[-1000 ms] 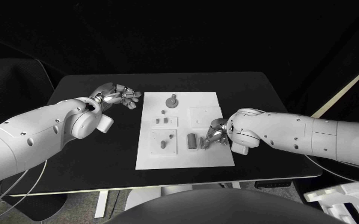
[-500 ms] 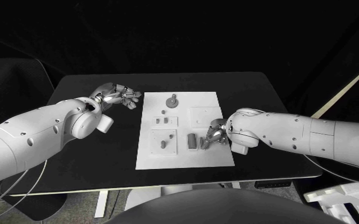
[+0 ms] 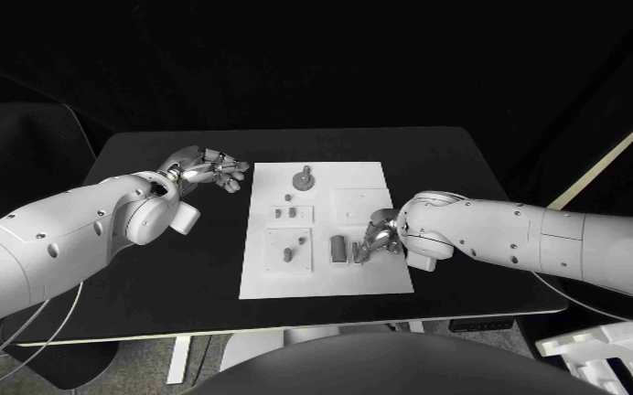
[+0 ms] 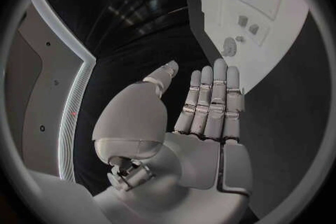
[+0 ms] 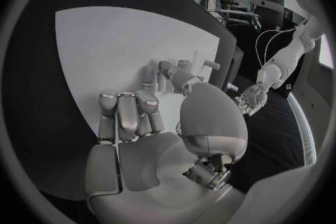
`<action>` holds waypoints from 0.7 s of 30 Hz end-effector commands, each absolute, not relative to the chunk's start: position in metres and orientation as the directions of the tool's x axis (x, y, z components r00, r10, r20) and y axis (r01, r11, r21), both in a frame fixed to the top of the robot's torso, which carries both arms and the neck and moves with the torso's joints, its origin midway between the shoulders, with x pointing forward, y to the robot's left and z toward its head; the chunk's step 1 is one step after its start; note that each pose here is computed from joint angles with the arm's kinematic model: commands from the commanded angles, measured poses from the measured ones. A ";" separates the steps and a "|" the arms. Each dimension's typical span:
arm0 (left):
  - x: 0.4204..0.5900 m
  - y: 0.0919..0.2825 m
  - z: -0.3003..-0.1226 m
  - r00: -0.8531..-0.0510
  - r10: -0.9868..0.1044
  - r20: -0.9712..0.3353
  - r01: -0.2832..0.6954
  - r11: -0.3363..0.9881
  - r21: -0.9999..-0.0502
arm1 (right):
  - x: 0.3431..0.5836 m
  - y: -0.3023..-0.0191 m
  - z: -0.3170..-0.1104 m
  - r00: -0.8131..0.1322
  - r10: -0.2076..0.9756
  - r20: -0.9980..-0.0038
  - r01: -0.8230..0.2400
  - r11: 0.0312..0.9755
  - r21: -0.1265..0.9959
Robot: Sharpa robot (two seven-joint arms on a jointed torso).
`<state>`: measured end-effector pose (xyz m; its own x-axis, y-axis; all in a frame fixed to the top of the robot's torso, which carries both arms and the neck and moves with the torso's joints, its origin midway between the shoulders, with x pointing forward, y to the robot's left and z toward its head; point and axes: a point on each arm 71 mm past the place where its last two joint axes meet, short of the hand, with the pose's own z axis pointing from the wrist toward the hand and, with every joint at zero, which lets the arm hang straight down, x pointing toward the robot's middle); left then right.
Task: Assemble the parts on the task board
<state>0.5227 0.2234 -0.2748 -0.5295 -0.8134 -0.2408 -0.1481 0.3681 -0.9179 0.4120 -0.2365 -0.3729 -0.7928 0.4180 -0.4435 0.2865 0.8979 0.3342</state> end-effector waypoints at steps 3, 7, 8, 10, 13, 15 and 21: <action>0.522 0.221 -0.274 -0.541 -0.807 -0.236 -0.140 0.363 -0.921 | 0.410 -0.238 -0.375 -0.801 0.392 -0.452 0.267 0.911 0.315; 0.523 0.221 -0.274 -0.540 -0.808 -0.237 -0.139 0.363 -0.922 | 0.410 -0.239 -0.374 -0.792 0.400 -0.461 0.269 0.906 0.326; 0.523 0.221 -0.274 -0.540 -0.808 -0.237 -0.139 0.363 -0.921 | 0.410 -0.239 -0.374 -0.791 0.402 -0.462 0.269 0.906 0.328; 0.523 0.221 -0.274 -0.538 -0.809 -0.237 -0.139 0.363 -0.921 | 0.410 -0.241 -0.373 -0.788 0.407 -0.462 0.271 0.903 0.333; 0.523 0.221 -0.274 -0.537 -0.809 -0.238 -0.139 0.363 -0.921 | 0.407 -0.245 -0.372 -0.801 0.409 -0.437 0.274 0.900 0.341; 0.523 0.222 -0.274 -0.535 -0.810 -0.239 -0.138 0.363 -0.921 | 0.405 -0.247 -0.369 -0.802 0.416 -0.429 0.274 0.894 0.355; 0.525 0.223 -0.273 -0.526 -0.816 -0.241 -0.133 0.358 -0.924 | 0.420 -0.246 -0.345 -0.774 0.438 -0.457 0.247 0.874 0.419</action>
